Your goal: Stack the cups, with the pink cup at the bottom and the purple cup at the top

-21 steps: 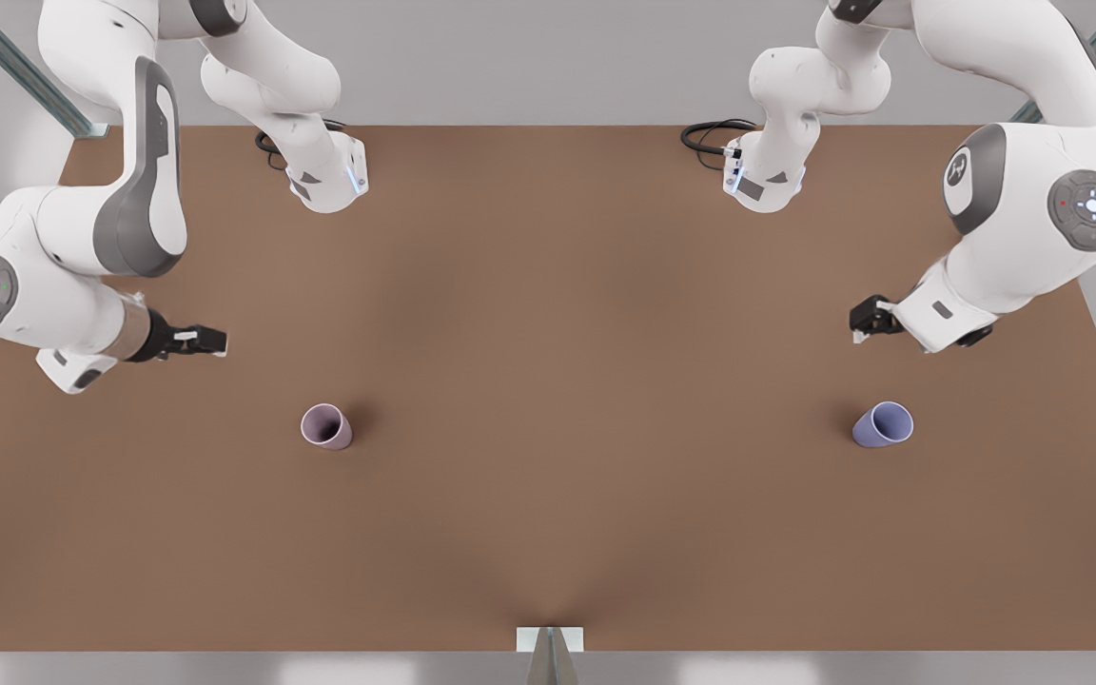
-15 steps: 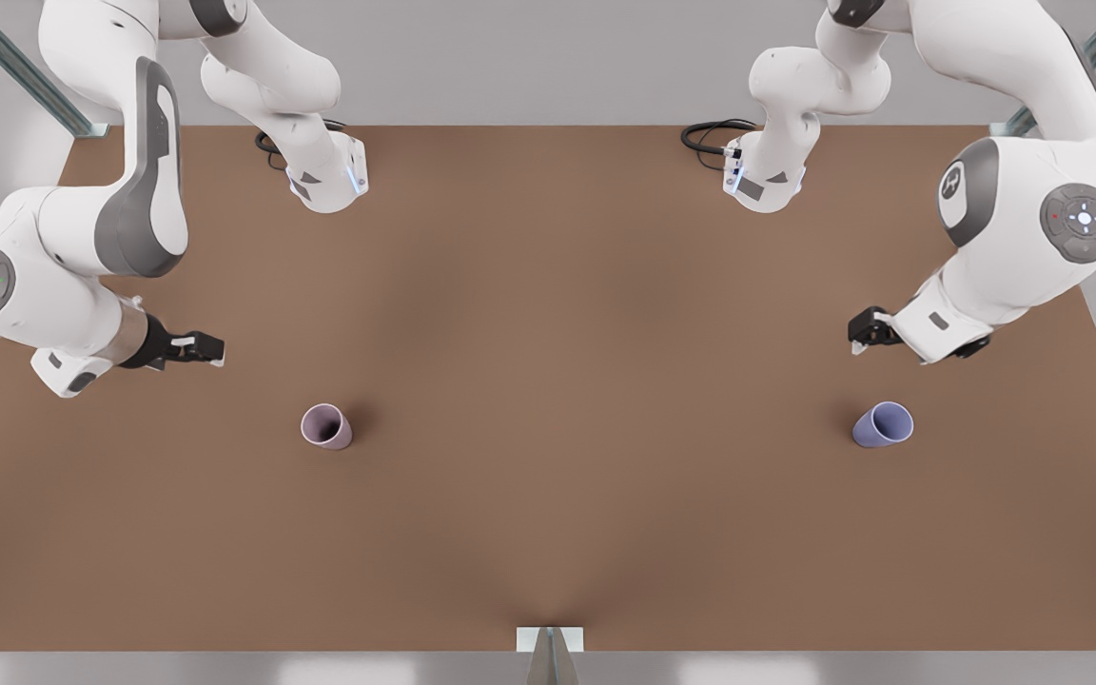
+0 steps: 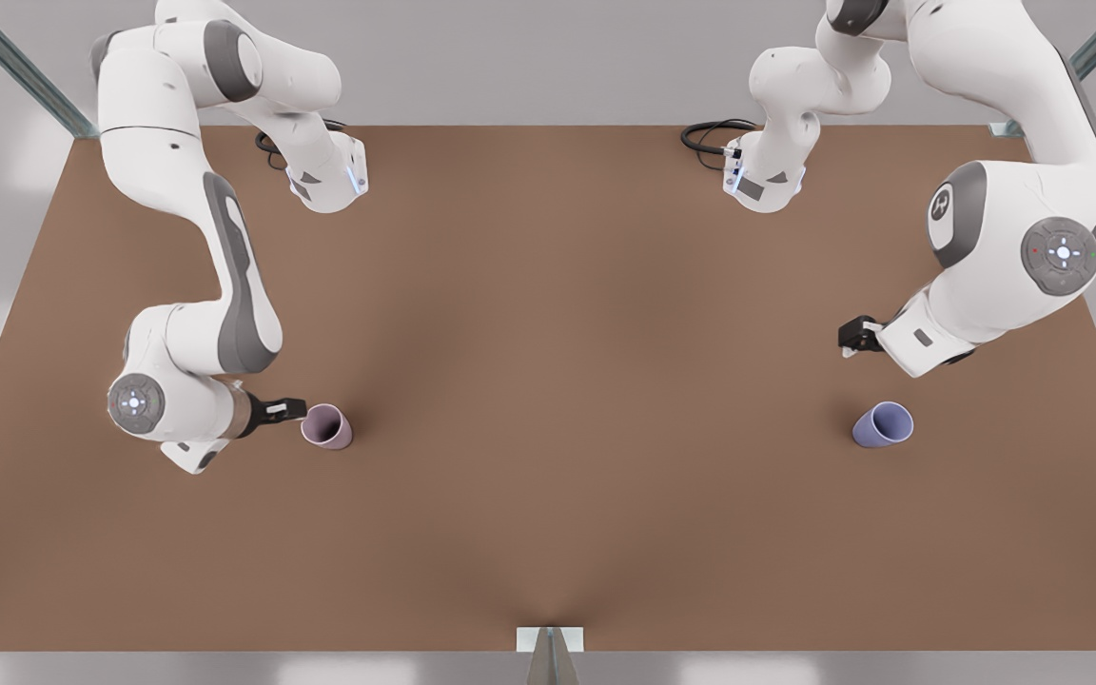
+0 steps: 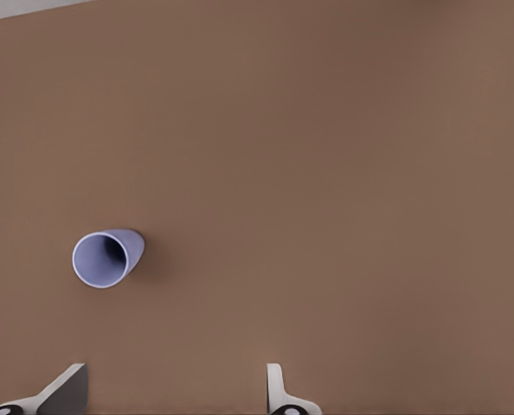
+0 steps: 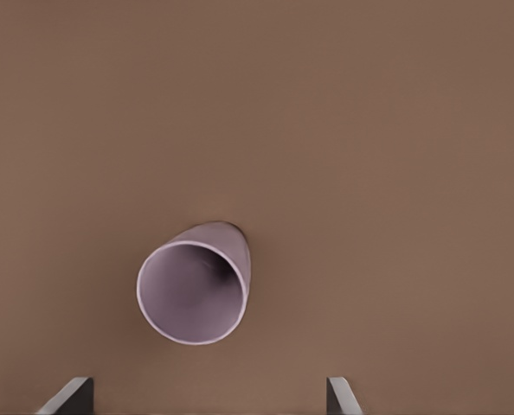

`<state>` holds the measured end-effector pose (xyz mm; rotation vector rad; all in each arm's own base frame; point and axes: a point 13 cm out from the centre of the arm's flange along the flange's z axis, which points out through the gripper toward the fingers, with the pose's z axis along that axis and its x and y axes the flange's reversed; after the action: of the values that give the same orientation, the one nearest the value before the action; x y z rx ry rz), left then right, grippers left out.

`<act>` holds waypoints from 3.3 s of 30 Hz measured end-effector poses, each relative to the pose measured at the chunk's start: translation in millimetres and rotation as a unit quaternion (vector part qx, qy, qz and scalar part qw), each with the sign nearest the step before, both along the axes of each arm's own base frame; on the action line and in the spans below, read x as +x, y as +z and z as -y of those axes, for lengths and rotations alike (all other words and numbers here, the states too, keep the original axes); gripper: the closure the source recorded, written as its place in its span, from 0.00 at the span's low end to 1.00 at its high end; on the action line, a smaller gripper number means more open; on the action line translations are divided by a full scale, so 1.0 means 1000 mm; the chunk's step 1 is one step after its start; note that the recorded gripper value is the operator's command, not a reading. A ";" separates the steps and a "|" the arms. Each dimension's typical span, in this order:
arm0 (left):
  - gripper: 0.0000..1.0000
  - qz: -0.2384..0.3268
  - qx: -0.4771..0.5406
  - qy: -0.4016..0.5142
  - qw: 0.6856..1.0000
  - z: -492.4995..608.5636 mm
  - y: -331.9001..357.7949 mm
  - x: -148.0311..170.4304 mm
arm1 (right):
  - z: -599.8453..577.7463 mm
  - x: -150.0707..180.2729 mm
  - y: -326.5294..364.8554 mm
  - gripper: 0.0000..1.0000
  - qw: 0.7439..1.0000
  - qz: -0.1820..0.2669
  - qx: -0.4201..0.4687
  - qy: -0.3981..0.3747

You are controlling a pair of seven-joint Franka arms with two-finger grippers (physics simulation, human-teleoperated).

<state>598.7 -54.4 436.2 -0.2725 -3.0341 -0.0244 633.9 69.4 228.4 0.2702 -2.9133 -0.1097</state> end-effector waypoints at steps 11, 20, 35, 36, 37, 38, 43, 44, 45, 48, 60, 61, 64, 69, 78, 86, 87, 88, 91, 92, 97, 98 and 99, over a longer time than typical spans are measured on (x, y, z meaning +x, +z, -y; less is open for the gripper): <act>0.00 -0.014 0.002 0.000 1.000 -0.003 -0.005 -0.004 | -0.003 0.001 -0.062 0.00 1.000 0.009 0.005 0.003; 0.00 -0.016 0.002 -0.002 1.000 -0.003 -0.006 -0.005 | 0.000 0.007 -0.095 0.00 0.999 0.044 0.005 0.004; 0.00 -0.019 0.003 0.000 1.000 -0.008 -0.008 -0.005 | 0.001 -0.003 -0.129 0.56 0.998 0.061 0.008 0.017; 0.00 -0.019 0.003 0.000 1.000 -0.008 -0.008 -0.005 | 0.001 -0.003 -0.129 0.62 0.998 0.061 0.008 0.018; 0.00 -0.019 0.003 0.000 1.000 -0.008 -0.008 -0.005 | 0.000 -0.003 -0.129 0.70 0.998 0.063 0.008 0.019; 0.00 -0.019 0.003 0.000 1.000 -0.008 -0.008 -0.005 | 0.000 -0.003 -0.128 0.76 0.998 0.064 0.008 0.020; 0.00 -0.021 0.003 0.000 1.000 -0.008 -0.009 -0.006 | -0.002 0.003 -0.124 0.79 0.997 0.072 0.011 0.024; 0.00 -0.022 0.003 0.000 1.000 -0.008 -0.010 -0.006 | -0.003 0.004 -0.122 0.79 0.997 0.074 0.012 0.025; 0.00 -0.023 0.003 0.000 1.000 -0.008 -0.011 -0.005 | -0.006 0.009 -0.117 0.79 0.996 0.079 0.012 0.027; 0.00 -0.025 0.004 0.002 1.000 -0.011 -0.014 -0.005 | -0.048 0.024 -0.092 0.79 0.994 0.099 0.017 0.049; 0.00 -0.042 0.044 0.078 0.995 -0.118 -0.103 0.031 | -0.461 0.019 -0.056 0.79 0.983 0.154 0.094 0.034; 0.00 -0.042 0.046 0.082 0.995 -0.124 -0.114 0.035 | -0.473 0.017 -0.063 0.79 0.983 0.155 0.097 0.011; 0.00 -0.038 0.047 0.091 0.994 -0.140 -0.139 0.043 | -0.487 0.017 -0.088 0.79 0.981 0.151 0.102 -0.062; 0.00 -0.039 0.040 0.094 0.994 -0.142 -0.166 0.042 | -0.506 0.007 -0.119 0.68 0.972 0.142 0.103 -0.155; 0.00 -0.046 0.015 0.139 0.989 -0.187 -0.205 -0.012 | -0.510 0.009 -0.116 0.00 0.947 0.126 0.100 -0.277; 0.00 -0.009 0.014 0.141 0.990 -0.207 -0.244 0.005 | -0.511 0.009 -0.112 0.00 0.928 0.115 0.096 -0.341; 0.00 -0.004 0.015 0.140 0.990 -0.208 -0.246 0.007 | -0.511 0.010 -0.111 0.00 0.926 0.114 0.095 -0.347; 0.00 -0.001 0.015 0.139 0.990 -0.210 -0.249 0.009 | -0.511 0.010 -0.111 0.00 0.924 0.112 0.095 -0.353; 0.00 0.003 0.017 0.140 0.990 -0.218 -0.260 0.010 | -0.511 0.011 -0.089 0.00 0.918 0.107 0.097 -0.368; 0.00 0.003 0.017 0.140 0.990 -0.219 -0.265 0.009 | -0.510 0.014 -0.060 0.00 0.916 0.108 0.103 -0.373; 0.00 -0.010 0.017 0.137 0.990 -0.220 -0.295 0.000 | -0.214 0.069 0.170 0.00 0.874 0.138 0.039 -0.464; 0.00 -0.014 0.017 0.137 0.990 -0.220 -0.301 -0.002 | -0.136 0.054 0.191 0.00 0.866 0.130 0.013 -0.483; 0.00 -0.019 0.017 0.136 0.990 -0.220 -0.308 -0.006 | -0.066 0.038 0.205 0.00 0.856 0.121 -0.009 -0.502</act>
<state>592.7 165.4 128.3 0.1439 -3.0006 -0.0509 672.3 135.0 433.7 -1.3418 -2.9357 -0.2114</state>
